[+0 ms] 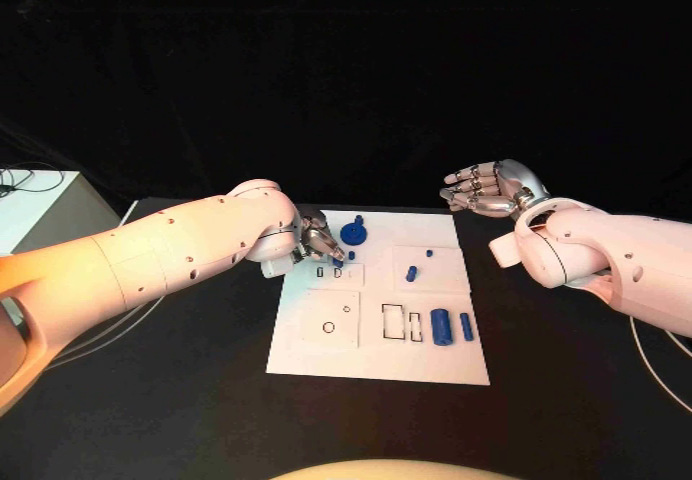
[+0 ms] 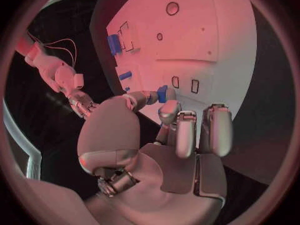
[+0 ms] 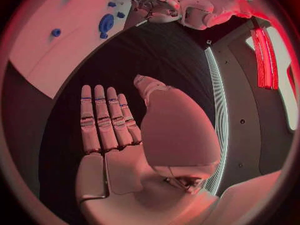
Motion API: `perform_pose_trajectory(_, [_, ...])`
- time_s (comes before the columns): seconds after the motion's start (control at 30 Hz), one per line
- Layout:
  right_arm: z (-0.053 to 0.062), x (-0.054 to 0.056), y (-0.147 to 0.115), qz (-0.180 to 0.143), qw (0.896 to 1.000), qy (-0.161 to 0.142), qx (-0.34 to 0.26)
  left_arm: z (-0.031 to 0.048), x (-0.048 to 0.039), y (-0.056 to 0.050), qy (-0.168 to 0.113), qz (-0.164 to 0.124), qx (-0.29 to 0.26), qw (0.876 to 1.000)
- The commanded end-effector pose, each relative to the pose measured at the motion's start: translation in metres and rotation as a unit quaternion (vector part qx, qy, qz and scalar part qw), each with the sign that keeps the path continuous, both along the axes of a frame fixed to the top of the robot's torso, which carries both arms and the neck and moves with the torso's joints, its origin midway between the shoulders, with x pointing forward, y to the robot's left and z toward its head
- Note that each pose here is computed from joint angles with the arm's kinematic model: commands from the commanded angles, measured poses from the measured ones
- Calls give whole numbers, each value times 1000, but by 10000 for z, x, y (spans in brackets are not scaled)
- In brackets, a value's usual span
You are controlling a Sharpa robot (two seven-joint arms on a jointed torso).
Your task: Assemble the parts on the task board
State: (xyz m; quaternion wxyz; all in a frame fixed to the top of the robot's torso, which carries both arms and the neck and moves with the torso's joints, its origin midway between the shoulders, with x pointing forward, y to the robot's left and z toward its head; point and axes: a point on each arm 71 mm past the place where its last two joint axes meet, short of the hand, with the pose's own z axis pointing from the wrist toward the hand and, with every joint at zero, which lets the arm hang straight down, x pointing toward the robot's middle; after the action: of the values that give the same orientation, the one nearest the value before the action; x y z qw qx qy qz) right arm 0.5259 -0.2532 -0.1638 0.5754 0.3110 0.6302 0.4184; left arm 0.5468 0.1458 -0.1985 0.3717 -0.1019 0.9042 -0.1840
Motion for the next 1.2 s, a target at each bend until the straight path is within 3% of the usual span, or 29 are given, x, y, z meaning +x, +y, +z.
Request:
perform_pose_trajectory(0.03, [17,3,-9,-1,1000,-11,15,15,20,-25,-27,-13,24,999])
perform_pose_trajectory(0.43, [33,24,-33,-9,999,-23,20,-39,12,-90,-32,-27,44,998])
perform_pose_trajectory(1.2, [33,29,-29,-9,999,-23,21,-141,-24,-101,-22,-38,57,997])
